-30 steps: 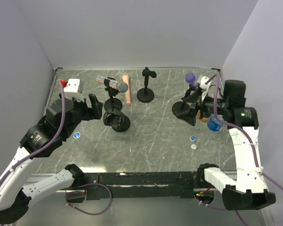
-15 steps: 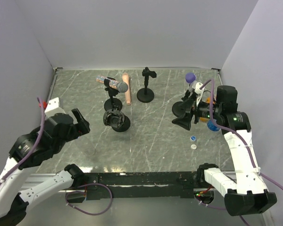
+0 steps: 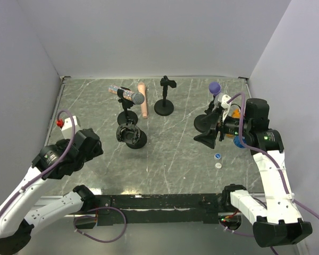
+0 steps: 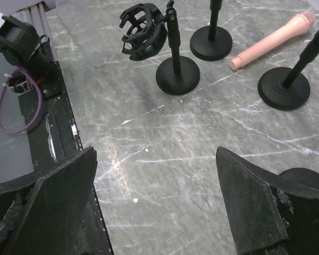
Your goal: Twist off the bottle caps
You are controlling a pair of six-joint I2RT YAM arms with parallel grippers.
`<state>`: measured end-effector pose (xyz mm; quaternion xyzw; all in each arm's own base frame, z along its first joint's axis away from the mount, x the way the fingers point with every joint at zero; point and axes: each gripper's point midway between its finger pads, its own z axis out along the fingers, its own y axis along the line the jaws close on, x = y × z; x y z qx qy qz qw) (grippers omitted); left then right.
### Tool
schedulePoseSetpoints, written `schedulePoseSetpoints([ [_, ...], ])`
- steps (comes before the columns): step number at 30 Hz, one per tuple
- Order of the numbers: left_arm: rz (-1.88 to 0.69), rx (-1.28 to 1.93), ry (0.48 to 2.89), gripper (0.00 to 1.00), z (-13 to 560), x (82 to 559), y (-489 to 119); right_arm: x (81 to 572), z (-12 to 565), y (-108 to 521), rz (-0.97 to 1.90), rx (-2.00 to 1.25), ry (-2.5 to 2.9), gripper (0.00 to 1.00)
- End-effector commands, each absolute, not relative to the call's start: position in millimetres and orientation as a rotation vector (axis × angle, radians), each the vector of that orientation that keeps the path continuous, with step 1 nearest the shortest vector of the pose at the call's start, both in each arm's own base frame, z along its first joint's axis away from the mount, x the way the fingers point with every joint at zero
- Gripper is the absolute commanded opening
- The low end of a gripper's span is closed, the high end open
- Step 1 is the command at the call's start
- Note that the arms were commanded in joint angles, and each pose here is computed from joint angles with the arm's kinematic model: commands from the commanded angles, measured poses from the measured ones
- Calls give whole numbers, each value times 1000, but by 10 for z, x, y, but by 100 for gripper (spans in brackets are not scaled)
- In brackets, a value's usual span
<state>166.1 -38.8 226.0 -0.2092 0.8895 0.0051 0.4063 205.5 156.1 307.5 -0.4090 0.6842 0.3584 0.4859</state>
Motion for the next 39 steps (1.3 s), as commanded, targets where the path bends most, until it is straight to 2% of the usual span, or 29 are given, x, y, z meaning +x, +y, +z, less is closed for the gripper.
schedulePoseSetpoints([
  [1,31,-538,2317,76,2063,1523,-364,2020,3110,1603,892,-1018,1624,99],
  [9,104,-513,2352,57,1913,1514,-334,2012,3106,1604,897,-1016,1628,99],
  [20,124,-504,2318,52,2020,1574,-306,2012,3097,1604,905,-1014,1635,99],
  [23,125,-500,2329,43,1992,1560,-310,2010,3084,1604,907,-1014,1638,99],
  [26,119,-473,2347,27,1982,1542,-325,1998,3082,1605,909,-1021,1636,99],
  [30,69,-369,2383,19,2062,1506,-396,1921,3056,1648,942,-1082,1621,99],
  [35,-153,-15,2450,13,2214,1452,-770,1645,2983,1815,978,-1287,1543,99],
  [39,-602,375,2356,9,2480,1392,-1500,1419,2885,2006,967,-1487,1388,99],
])
